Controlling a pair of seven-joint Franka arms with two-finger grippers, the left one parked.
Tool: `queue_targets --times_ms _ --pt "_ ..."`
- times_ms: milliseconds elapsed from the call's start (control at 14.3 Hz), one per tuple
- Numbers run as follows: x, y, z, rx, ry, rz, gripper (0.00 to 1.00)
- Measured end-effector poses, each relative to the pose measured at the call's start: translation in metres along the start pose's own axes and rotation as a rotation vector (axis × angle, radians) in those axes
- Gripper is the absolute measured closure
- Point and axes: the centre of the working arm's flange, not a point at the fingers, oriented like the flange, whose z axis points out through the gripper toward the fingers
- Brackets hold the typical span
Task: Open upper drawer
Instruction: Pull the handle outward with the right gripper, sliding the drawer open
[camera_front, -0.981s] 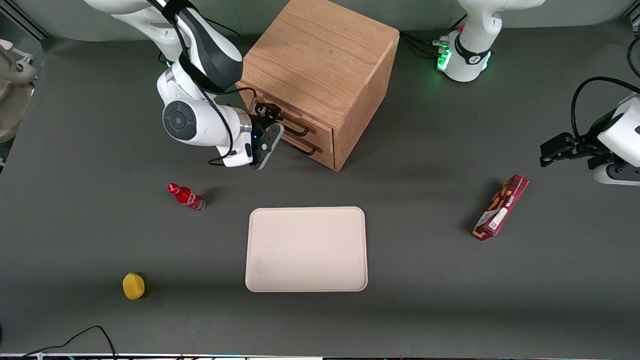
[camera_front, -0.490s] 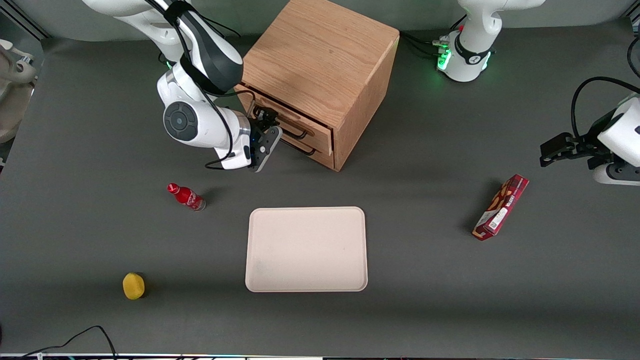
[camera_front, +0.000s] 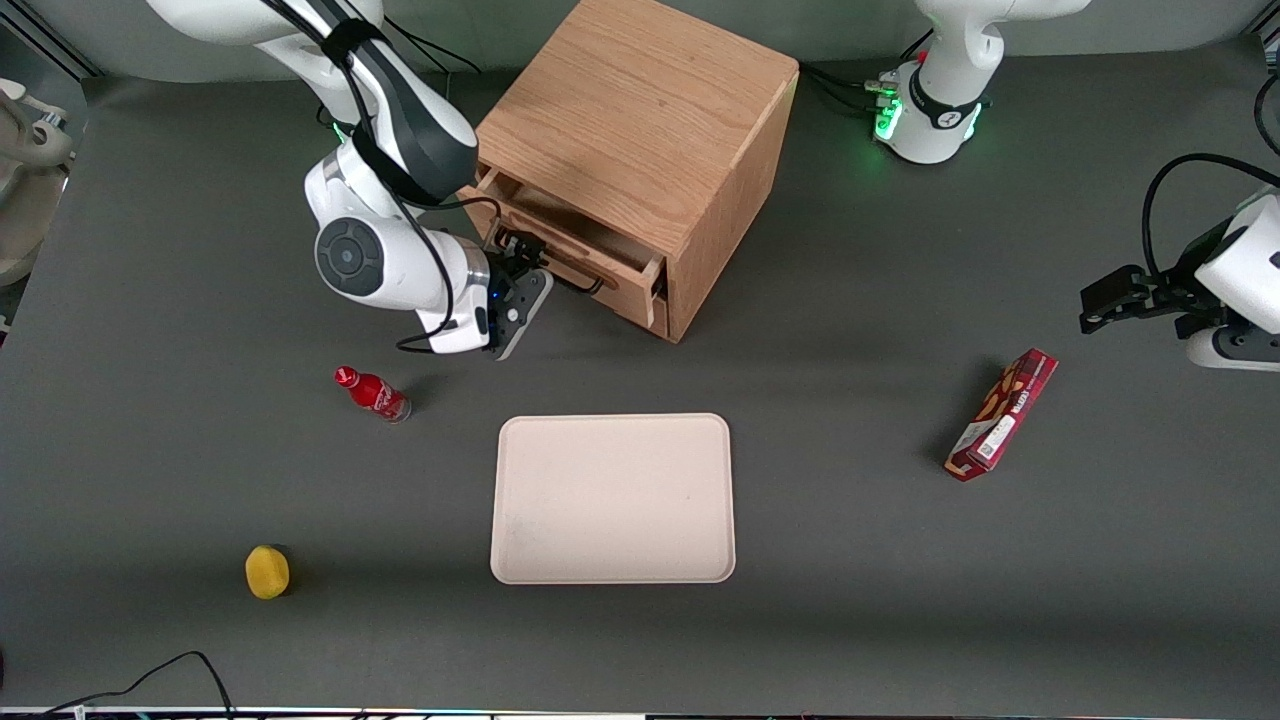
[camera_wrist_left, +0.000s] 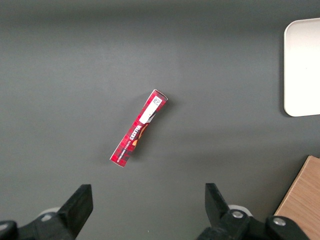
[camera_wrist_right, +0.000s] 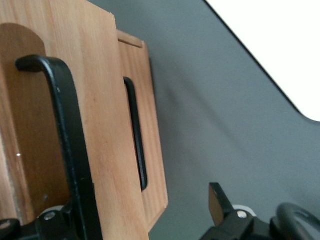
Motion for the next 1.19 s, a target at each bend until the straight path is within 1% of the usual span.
queue_targets --times_ms 210,350,701,981,1191 --pt "0.003 0.014 -0.005 -0.003 0.01 0.009 0.0" --pt "0.004 0.025 -0.01 -0.012 0.01 0.016 0.0" --pt "0.006 0.043 -0.025 -0.009 -0.014 0.023 0.0" --pt "0.007 0.052 -0.031 -0.018 -0.023 0.022 0.0" --pt "0.006 0.056 -0.032 -0.043 -0.038 0.013 0.0"
